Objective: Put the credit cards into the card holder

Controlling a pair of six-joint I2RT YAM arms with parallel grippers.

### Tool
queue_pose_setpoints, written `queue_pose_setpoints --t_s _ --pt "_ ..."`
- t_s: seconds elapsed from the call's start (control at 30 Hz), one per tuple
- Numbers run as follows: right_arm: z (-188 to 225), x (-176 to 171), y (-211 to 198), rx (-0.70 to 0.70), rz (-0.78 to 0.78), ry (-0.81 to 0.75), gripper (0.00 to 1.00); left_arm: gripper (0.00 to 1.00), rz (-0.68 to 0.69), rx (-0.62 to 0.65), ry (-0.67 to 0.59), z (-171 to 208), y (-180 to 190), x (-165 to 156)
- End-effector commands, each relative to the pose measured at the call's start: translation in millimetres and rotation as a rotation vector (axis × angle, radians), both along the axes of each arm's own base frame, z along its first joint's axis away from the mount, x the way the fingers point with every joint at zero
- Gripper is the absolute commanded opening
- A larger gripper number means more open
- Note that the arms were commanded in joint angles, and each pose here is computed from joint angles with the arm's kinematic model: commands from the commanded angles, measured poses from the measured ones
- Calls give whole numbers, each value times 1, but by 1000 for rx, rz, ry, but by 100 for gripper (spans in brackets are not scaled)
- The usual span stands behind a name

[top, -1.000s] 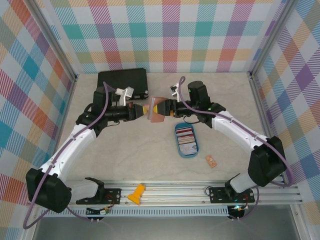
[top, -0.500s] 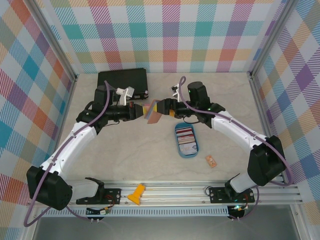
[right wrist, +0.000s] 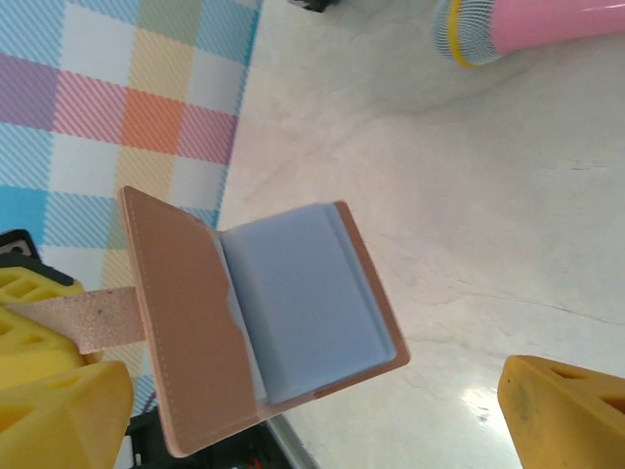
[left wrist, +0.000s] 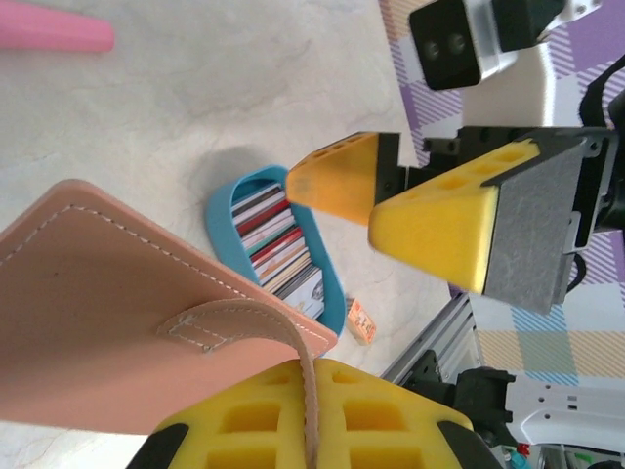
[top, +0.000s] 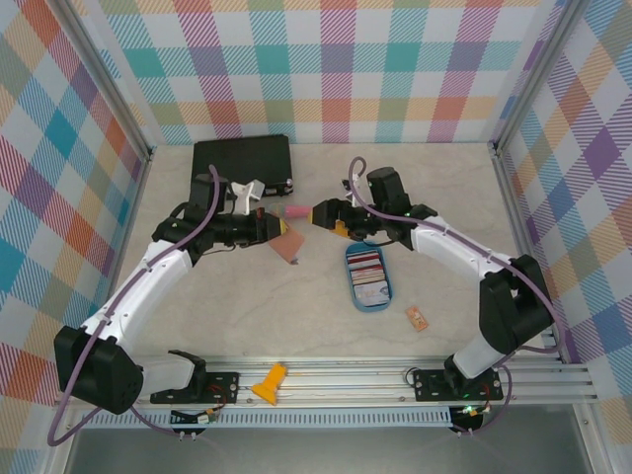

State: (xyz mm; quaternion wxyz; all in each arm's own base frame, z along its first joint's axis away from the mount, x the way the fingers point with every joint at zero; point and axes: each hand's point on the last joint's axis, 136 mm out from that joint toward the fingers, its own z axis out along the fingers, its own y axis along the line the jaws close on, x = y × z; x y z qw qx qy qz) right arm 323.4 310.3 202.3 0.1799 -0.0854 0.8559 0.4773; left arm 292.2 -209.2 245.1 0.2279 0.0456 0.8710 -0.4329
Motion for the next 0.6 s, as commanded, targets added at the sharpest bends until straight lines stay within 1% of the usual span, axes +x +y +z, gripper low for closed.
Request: queue_pose_setpoints --t_s 0.0,0.1,0.2,0.3,0.37,0.47,0.57 --pt "8 0 -16 -79 -4 -73 96 0 23 21 57 -18 5 -1" --pt "7 -1 -32 -107 -23 -90 96 0 37 0 77 -24 2 3" --pt "8 -1 -49 -68 -42 -87 95 0 35 -39 104 -29 -10 10" --pt "11 0 -62 -42 -51 -88 93 0 27 -36 87 -27 -24 13" --pt "11 1 -68 -51 -55 -91 93 0 16 -25 82 -30 -29 13" --pt "12 1 -70 -52 -49 -92 93 0 31 34 119 -53 -22 9" --pt "12 0 -70 -49 -47 -90 92 0 47 115 188 -93 -9 0"
